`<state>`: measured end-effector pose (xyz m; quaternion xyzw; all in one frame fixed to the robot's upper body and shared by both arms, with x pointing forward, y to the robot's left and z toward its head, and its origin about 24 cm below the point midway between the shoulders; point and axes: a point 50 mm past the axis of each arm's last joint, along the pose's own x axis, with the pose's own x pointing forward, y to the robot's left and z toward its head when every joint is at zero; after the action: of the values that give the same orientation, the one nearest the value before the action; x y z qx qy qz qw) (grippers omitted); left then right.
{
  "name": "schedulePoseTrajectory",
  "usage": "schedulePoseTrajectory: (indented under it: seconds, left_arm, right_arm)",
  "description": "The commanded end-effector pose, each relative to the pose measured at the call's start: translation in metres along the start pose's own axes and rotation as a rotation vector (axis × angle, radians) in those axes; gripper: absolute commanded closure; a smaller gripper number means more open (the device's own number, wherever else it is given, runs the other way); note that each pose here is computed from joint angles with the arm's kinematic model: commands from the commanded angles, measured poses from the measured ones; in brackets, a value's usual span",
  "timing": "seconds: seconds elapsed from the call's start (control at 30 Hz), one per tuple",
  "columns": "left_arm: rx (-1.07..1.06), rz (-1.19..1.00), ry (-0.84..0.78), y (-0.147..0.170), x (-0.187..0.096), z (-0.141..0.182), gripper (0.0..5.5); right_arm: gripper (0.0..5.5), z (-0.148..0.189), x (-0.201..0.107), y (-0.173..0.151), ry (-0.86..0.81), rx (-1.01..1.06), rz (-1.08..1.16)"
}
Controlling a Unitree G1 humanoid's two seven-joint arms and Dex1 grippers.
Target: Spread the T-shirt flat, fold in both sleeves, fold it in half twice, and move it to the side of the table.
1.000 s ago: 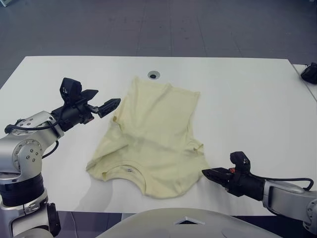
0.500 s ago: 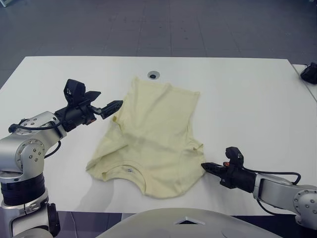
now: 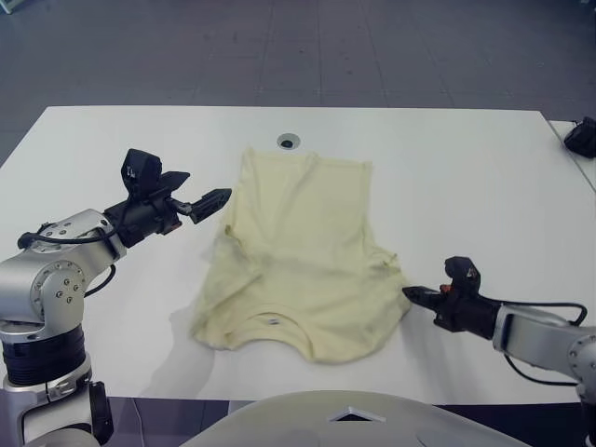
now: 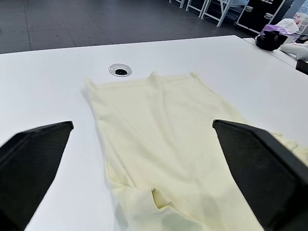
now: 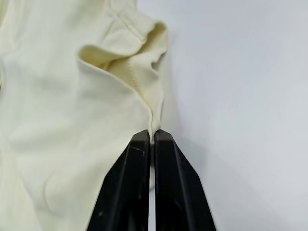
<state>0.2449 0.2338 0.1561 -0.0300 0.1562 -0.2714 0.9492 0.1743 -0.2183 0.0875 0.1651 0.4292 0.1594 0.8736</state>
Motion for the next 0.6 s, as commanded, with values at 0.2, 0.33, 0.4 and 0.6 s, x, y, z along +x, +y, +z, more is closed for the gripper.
schedulePoseTrajectory:
  seconds: [0.2, 0.33, 0.4, 0.6]
  left_arm:
    - [0.000, 0.004, 0.002, -0.002, 0.001, -0.002, 0.10]
    - [-0.006, 0.014, 0.006, -0.004, -0.002, -0.006, 0.10]
    - [-0.010, 0.023, -0.002, -0.006, -0.004, -0.008, 0.10]
    - [-0.021, 0.012, -0.011, -0.012, 0.002, -0.011, 0.10]
  right_arm:
    - [5.46, 0.040, -0.015, 0.003, -0.074, -0.053, -0.049]
    - [5.46, 0.036, -0.020, 0.025, -0.026, -0.096, 0.035]
    - [5.46, 0.033, -0.019, 0.034, 0.003, -0.107, 0.080]
    - [5.46, 0.039, 0.002, 0.053, 0.010, -0.102, 0.155]
